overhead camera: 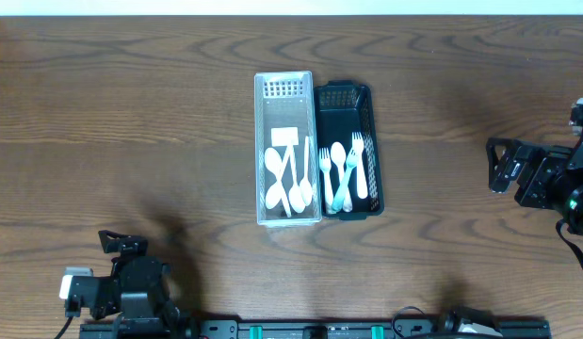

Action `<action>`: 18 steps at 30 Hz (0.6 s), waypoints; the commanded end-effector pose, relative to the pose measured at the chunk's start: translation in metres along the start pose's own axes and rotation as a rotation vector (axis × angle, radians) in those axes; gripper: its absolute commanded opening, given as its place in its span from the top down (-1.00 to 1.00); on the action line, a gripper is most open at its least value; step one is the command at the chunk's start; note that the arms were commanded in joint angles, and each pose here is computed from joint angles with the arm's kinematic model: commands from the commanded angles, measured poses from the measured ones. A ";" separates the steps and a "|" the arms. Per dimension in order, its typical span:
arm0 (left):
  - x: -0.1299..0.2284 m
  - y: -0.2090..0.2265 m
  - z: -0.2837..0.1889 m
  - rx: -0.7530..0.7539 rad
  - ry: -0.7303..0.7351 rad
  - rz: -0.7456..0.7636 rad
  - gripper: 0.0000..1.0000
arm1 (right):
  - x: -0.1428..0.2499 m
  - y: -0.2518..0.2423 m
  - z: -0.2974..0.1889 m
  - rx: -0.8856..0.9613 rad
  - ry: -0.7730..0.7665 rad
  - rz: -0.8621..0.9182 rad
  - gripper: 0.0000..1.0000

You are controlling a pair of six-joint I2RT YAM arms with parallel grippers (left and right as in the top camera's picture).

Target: Pack container

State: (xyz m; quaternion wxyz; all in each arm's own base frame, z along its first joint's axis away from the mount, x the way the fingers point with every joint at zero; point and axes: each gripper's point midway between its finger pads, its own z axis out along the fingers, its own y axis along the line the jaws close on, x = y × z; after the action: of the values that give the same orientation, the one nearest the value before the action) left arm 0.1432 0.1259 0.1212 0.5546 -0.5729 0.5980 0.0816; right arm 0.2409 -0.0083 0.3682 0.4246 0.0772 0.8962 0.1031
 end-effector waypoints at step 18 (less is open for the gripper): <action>-0.016 -0.025 0.002 0.063 -0.113 0.576 -0.96 | 0.001 0.002 -0.001 -0.008 -0.001 -0.013 -0.99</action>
State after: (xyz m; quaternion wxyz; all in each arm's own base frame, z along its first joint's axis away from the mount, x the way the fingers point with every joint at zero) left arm 0.1624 0.1261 0.1442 0.5736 -0.4034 0.6849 0.1980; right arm 0.2409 -0.0083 0.3682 0.4246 0.0772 0.8962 0.1031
